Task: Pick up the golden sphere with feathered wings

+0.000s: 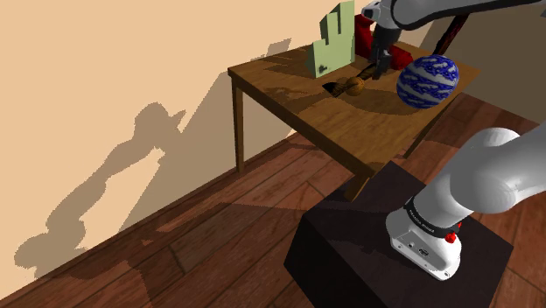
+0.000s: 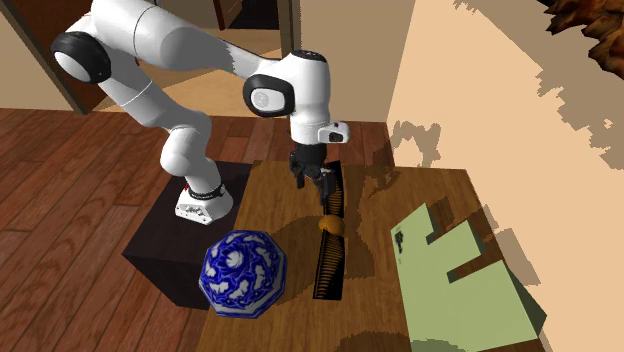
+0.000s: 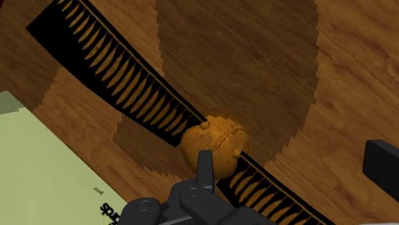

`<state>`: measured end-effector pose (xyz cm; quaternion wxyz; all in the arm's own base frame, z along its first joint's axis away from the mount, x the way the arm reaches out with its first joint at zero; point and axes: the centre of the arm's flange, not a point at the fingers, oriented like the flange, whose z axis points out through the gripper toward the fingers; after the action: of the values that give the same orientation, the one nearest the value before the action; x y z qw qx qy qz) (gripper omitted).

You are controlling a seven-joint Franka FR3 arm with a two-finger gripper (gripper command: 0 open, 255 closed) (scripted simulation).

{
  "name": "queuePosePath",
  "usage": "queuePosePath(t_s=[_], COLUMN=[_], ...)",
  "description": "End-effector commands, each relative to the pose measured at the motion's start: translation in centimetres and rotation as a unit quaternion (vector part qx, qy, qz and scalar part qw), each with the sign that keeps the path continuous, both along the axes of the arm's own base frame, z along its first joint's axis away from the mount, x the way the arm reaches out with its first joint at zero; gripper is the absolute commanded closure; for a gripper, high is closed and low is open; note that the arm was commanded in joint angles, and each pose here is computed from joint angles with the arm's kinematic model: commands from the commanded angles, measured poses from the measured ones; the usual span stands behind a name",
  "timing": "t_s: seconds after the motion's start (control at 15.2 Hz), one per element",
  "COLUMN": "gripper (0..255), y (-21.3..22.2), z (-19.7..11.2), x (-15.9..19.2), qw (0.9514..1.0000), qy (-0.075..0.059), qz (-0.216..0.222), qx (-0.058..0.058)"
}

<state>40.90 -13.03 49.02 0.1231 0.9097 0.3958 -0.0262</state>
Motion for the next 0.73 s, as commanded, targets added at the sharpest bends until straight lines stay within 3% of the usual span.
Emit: queuePosePath(t_s=[0.0,0.2,0.26,0.66], gripper=[0,0,0,0], y=[-0.6,-1.5,-1.5,-1.5], z=[-1.2,-3.2,-3.5,-6.6], x=[1.9,4.8,5.2,5.2], qw=[0.9975,0.9860,0.9841,0.9841], qy=[0.013,0.032,0.035,0.035], qz=[0.067,0.160,0.171,0.171], qx=[-0.014,-0.034,-0.036,-0.036])
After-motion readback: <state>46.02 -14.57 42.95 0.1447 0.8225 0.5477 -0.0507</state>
